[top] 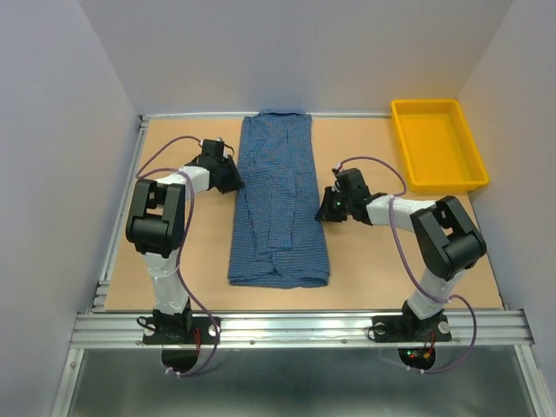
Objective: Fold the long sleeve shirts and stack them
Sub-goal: Fold the shirt
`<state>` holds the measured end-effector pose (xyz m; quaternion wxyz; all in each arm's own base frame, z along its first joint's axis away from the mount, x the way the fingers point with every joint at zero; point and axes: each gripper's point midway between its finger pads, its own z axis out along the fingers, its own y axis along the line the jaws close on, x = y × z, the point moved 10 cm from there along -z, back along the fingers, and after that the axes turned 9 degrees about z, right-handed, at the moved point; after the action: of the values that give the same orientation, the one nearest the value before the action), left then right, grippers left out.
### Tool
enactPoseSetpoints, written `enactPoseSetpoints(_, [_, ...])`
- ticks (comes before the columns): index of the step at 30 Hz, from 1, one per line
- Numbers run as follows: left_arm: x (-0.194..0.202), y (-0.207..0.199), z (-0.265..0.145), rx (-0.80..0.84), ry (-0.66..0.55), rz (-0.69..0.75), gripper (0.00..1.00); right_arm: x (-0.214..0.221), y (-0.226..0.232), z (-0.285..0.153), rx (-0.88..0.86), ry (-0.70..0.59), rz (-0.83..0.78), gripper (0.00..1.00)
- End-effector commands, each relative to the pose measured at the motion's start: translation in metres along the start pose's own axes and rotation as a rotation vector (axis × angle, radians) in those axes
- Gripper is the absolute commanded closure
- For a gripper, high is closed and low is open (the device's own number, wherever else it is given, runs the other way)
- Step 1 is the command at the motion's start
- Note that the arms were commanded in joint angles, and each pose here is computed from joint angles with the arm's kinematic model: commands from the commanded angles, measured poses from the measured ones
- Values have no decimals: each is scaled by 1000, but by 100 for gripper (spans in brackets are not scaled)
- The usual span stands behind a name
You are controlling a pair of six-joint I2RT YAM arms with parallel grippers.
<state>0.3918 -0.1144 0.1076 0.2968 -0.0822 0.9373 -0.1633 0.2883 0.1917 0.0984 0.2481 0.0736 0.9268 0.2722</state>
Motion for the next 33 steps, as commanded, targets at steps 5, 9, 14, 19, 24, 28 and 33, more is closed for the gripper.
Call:
enactPoseSetpoints(5, [32, -9, -6, 67, 92, -76, 57, -32, -41, -21, 90, -44, -12, 85])
enactPoseSetpoints(9, [26, -14, -26, 88, 42, -68, 38, -33, -32, -33, 47, -28, 1, 72])
enactPoseSetpoints(14, [42, -14, -74, 122, 2, -63, 13, -27, -19, -74, 12, -74, 49, 38])
enactPoseSetpoints(19, [101, -13, -122, 187, 48, -46, 9, 8, -25, -100, -5, -4, 129, 32])
enactPoseSetpoints(24, [164, -10, -143, 266, 147, -76, 8, 44, -37, -117, -5, 52, 236, 32])
enactPoseSetpoints(28, [189, -4, -148, 275, 171, -100, 8, 66, -51, -124, 54, 62, 286, 32])
enactPoseSetpoints(33, [215, 0, -145, 282, 249, -103, 8, 84, -63, -124, 82, 93, 319, 33])
